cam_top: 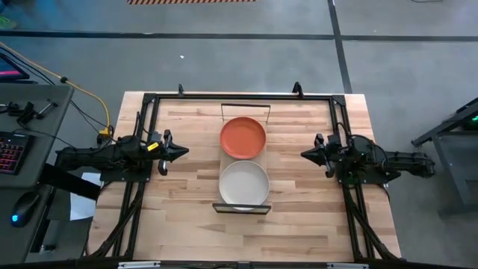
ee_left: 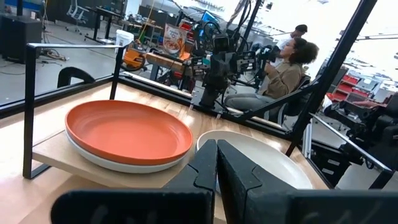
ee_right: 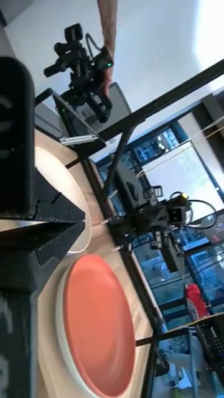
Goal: Place and stack plates onto a shelf
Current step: Return to Home Position
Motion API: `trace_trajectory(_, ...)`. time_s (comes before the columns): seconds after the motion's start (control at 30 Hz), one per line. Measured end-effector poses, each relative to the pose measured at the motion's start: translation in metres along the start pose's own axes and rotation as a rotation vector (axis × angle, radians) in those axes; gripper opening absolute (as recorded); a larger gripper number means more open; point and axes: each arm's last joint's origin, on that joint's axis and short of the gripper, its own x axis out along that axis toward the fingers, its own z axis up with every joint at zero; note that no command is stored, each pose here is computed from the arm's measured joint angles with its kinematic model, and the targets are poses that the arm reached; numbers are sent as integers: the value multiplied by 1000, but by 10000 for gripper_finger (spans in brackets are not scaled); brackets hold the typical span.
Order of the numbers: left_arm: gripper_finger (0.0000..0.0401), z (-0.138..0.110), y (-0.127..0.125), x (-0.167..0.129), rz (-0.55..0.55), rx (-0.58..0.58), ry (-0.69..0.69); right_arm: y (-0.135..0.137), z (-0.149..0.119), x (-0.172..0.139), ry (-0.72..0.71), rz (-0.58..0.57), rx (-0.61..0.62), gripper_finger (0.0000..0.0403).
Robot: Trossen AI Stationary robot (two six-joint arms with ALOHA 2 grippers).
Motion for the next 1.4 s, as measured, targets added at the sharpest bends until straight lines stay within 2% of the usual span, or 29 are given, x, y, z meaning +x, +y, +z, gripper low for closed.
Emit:
trace_trajectory(0.33,3,0,0,0,2,0,0,-2,-5,0,46,-15,6,0)
trace_trajectory(1.4,3,-1,0,1,7,0,10,-2,-5,0,52,-19,7,0)
